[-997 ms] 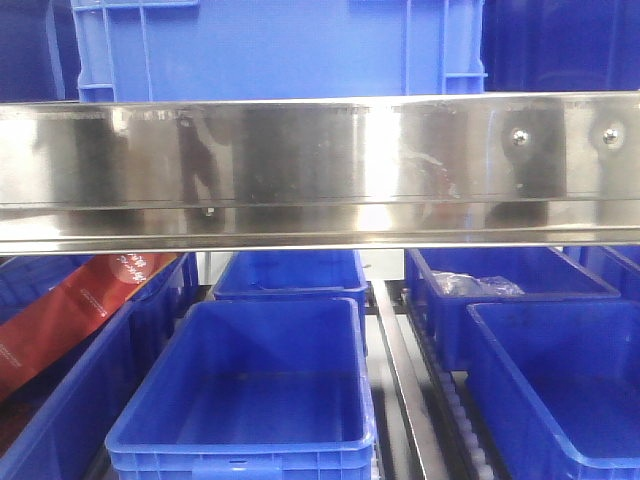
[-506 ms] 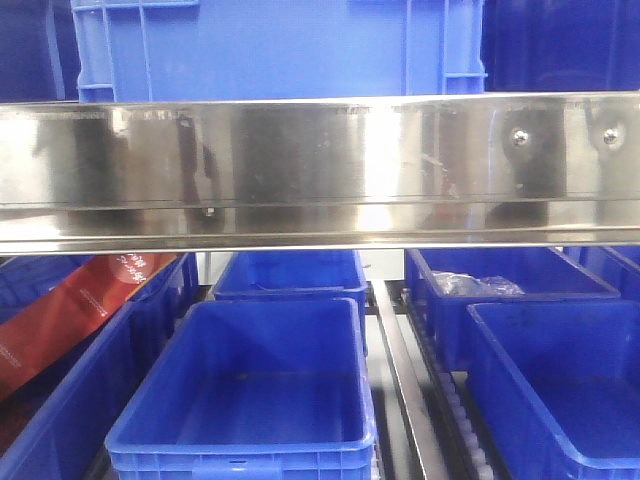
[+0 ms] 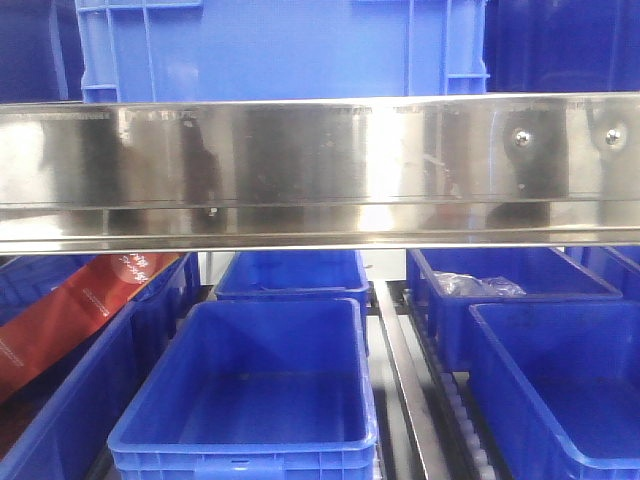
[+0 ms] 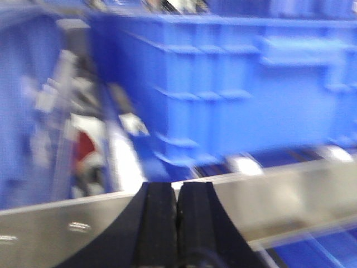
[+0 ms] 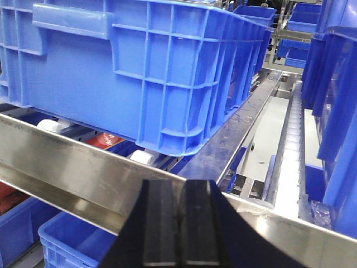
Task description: Place valve from conveyor to right shelf box
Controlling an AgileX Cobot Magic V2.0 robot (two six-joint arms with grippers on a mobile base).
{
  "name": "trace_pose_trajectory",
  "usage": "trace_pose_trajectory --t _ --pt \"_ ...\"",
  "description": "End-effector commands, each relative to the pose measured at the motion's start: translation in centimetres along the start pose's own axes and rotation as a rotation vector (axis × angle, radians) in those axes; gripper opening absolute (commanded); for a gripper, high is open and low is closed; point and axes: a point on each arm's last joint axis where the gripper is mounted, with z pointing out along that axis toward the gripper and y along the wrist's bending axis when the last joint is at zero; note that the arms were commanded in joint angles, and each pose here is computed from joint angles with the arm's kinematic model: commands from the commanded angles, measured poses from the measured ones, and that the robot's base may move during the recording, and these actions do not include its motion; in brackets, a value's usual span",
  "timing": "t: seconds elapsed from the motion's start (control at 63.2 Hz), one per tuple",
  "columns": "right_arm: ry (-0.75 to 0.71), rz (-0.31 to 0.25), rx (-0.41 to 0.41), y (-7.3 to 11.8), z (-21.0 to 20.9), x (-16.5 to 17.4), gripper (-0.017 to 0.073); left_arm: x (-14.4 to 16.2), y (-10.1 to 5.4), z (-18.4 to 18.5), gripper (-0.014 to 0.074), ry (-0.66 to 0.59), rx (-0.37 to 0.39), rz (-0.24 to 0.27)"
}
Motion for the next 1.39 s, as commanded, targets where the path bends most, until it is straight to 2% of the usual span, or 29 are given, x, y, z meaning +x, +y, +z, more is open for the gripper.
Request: trace_pose_trajectory --t 0.0,0.142,0.221,0.396,0.443,0.554,0.775,1.376 --pt "-0.028 -0.010 0.002 0.0 -0.1 -0.2 -0.0155 0.5 0.6 -0.8 -0.0111 -0.076 -0.069 0.001" --pt "-0.028 -0.010 0.002 0.0 -0.1 -0.2 -0.0155 3.3 1.6 -2.0 -0.0111 -0.095 -0.199 -0.006" --pt "-0.028 -0.010 0.002 0.0 -0.1 -0.2 -0.0155 5.1 1.8 -2.5 -0.0111 -0.103 -0.246 -0.003" --pt "-0.028 -0.010 0.002 0.0 -0.1 -0.2 -0.0155 9.3 1.9 -2.9 -0.0111 -0.121 -0.261 -0.002" --pt "-0.028 -0.010 0.002 0.0 -0.1 -0.2 -0.0155 9.1 1.9 -2.9 -0.0111 -0.142 -0.261 0.001" --pt "-0.030 -0.010 0.003 0.0 -0.1 -0.2 -0.0155 9.5 1.9 -2.9 -0.0111 -0.097 -0.262 -0.003" --pt "-0.030 -0.010 0.003 0.0 -0.1 -0.2 -0.0155 9.2 1.9 -2.9 -0.0111 -0.132 -0.262 0.001" --pt "-0.030 -0.010 0.003 0.0 -0.1 -0.2 -0.0155 9.2 1.9 -2.9 -0.0111 -0.132 -0.262 0.001"
